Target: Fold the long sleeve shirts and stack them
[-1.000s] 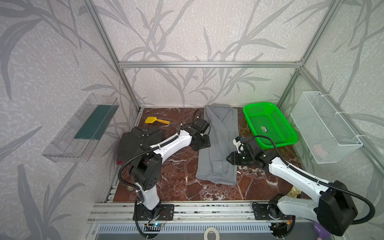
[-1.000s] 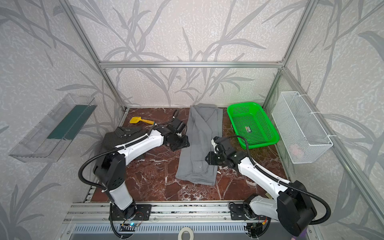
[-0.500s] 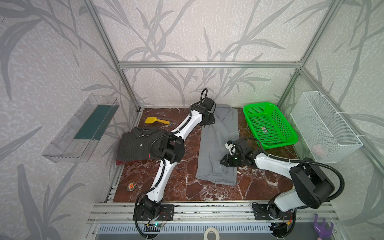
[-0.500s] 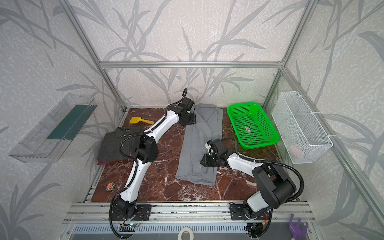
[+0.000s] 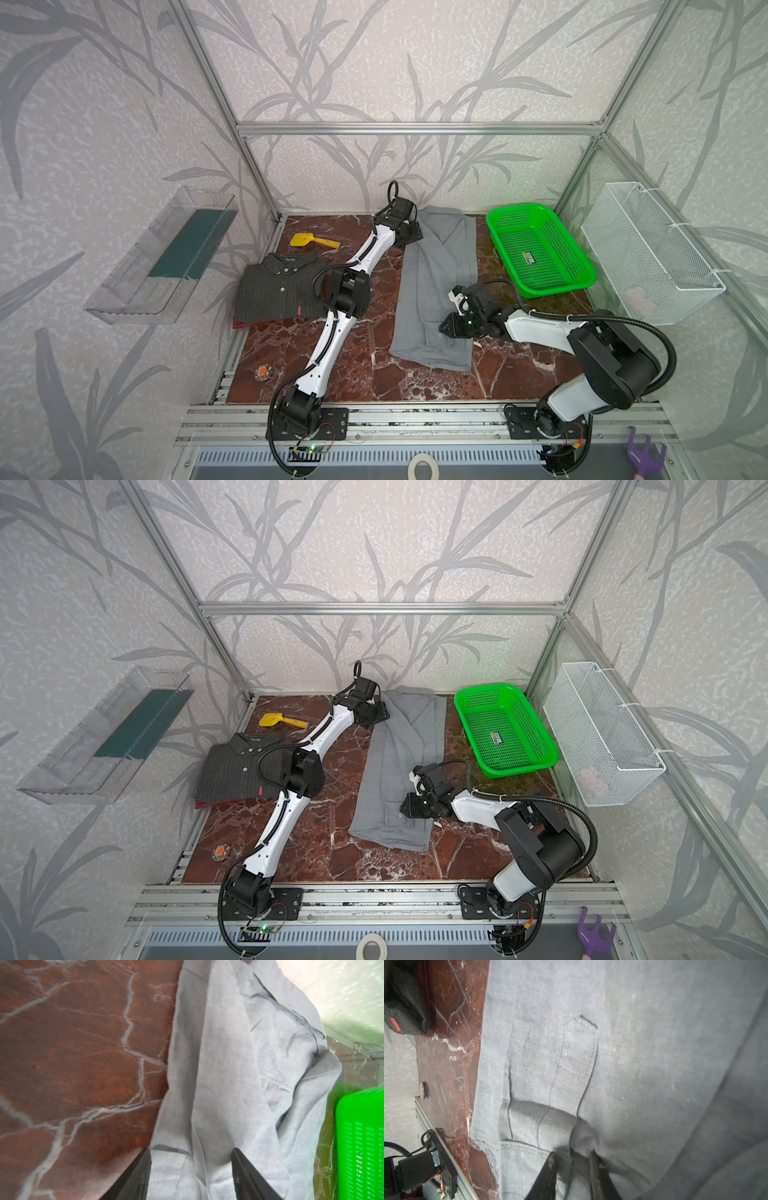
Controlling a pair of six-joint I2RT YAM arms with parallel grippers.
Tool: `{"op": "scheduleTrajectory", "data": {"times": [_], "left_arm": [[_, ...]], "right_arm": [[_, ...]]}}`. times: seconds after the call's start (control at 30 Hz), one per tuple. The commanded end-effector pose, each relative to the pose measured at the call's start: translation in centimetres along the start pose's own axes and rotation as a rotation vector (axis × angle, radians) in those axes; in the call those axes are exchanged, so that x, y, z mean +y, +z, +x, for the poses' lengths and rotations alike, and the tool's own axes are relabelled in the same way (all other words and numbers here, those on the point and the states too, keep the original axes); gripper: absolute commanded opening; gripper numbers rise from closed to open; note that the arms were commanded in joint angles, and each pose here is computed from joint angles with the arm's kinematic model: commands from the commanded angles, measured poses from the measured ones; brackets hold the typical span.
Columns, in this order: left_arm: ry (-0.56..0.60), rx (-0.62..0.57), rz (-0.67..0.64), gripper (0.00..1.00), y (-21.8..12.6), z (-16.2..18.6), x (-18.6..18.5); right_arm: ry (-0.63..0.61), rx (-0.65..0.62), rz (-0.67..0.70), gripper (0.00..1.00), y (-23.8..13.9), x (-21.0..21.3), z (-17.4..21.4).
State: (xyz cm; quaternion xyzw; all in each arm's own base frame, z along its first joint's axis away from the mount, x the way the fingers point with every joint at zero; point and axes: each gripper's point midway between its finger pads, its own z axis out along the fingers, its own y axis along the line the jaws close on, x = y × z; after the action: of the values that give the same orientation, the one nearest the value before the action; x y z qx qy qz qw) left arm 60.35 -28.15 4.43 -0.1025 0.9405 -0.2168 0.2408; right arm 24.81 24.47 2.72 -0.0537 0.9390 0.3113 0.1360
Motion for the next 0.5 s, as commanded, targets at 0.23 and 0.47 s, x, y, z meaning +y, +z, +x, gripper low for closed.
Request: {"op": "scheduleTrajectory", "data": {"times": [0.23, 0.47], "left_arm": [[0.110, 0.035, -0.025, 0.75, -5.3, 0.1, -1.4], [0.082, 0.022, -0.062, 0.86, -14.7, 1.3, -1.3]], "right_arm": [[-0.045, -0.036, 0.042, 0.30, -5.4, 1.8, -0.2], [-0.020, -0.076, 0.142, 0.60, -8.2, -0.1, 1.1]]}}
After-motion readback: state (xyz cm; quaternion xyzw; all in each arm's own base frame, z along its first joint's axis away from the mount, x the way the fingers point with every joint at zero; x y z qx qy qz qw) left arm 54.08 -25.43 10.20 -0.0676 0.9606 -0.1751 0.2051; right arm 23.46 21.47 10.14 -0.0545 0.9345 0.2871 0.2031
